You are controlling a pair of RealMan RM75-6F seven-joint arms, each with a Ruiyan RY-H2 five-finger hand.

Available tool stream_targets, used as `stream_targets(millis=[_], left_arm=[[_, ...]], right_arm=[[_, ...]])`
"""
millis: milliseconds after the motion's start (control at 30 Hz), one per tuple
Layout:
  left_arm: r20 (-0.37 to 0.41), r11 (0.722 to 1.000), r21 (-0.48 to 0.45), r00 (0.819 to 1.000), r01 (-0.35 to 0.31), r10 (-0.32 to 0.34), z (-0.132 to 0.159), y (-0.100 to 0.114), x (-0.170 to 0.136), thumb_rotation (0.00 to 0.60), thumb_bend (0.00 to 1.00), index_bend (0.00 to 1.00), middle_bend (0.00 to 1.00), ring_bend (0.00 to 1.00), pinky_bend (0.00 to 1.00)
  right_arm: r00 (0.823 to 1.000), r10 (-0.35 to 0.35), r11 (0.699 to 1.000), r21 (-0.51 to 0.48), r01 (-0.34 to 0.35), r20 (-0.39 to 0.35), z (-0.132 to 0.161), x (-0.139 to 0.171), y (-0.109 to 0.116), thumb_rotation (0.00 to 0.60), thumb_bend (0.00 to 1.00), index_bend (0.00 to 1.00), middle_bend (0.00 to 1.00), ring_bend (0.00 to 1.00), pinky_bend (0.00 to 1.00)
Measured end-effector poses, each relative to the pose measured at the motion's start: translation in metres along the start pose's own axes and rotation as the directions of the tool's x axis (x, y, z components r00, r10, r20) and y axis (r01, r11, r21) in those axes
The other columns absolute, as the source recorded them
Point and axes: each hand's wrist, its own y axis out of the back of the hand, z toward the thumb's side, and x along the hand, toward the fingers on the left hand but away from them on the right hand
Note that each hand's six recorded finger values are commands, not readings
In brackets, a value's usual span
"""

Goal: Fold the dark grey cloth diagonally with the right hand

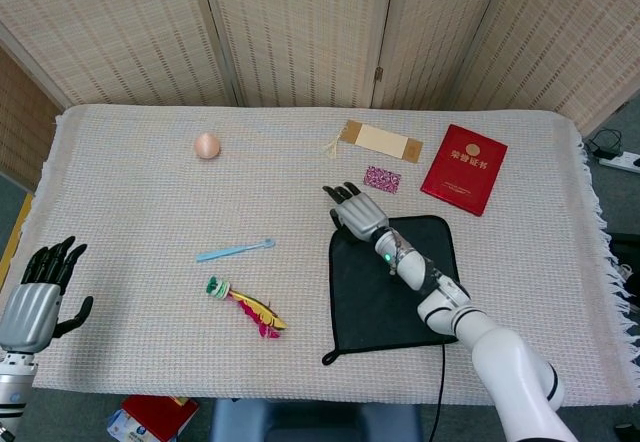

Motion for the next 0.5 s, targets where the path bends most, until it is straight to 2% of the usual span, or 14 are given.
stream_targets(millis=[267, 500], left_arm=[[0.005, 1.000, 0.006, 1.000, 0.001, -0.001, 0.002, -0.001, -0.001, 0.567, 0.48, 0.00, 0.00, 0.00, 0.00], [0.005, 1.000, 0.011, 1.000, 0.006, -0.006, 0.003, -0.003, 0.000, 0.563, 0.48, 0.00, 0.00, 0.00, 0.00]], right_arm=[[0.997, -0.061, 0.998, -0.028, 0.060, -0.048, -0.012, 0.030, 0.004, 0.600, 0.50, 0.64, 0.06, 0.09, 0.00], [0.992, -0.092, 0.995, -0.051, 0.088, -0.084, -0.028, 0.080, -0.005, 0.600, 0.50, 0.66, 0.08, 0.10, 0.00]])
